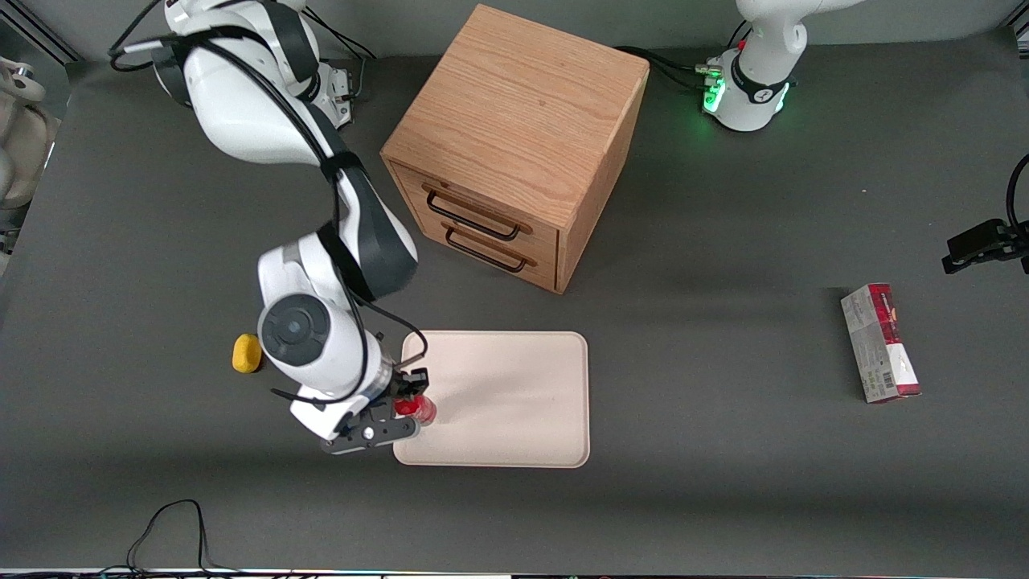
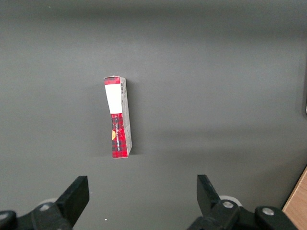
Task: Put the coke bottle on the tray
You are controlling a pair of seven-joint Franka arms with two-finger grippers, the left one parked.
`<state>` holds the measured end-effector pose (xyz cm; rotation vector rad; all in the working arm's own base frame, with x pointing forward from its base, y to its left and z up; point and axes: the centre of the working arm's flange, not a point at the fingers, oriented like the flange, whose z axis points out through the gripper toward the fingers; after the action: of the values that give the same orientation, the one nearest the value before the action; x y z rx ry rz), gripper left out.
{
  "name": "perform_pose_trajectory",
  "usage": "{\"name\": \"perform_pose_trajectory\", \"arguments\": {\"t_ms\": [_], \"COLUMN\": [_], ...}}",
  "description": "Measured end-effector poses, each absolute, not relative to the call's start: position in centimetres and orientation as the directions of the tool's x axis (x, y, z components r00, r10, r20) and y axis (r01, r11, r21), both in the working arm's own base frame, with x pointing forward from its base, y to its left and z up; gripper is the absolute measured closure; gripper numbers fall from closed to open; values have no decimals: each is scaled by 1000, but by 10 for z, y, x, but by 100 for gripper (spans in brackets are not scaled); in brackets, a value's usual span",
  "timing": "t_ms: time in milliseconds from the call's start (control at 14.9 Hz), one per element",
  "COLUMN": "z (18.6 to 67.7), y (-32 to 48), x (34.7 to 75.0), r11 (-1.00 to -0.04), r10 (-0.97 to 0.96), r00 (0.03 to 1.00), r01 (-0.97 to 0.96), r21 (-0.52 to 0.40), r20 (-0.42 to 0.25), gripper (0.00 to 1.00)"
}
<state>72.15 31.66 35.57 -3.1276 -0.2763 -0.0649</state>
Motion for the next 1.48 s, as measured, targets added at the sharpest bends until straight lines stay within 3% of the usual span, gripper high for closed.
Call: {"name": "perform_pose_trajectory", "arguments": {"t_ms": [537,671,872,1074,1477], "z": [327,329,341,385,524], "y": [314,315,314,306,264], "x": [728,728,727,715,663], "r11": [-985,-985,-986,-987,-993], "r10": [170,170,169,163,100], "r00": [984,984,984,987,989], "r01": [170,170,169,163,106], "r21": [6,5,3,11,52], "r20": [45,50,54,0,-105], "gripper": [69,56,27,0,0]}}
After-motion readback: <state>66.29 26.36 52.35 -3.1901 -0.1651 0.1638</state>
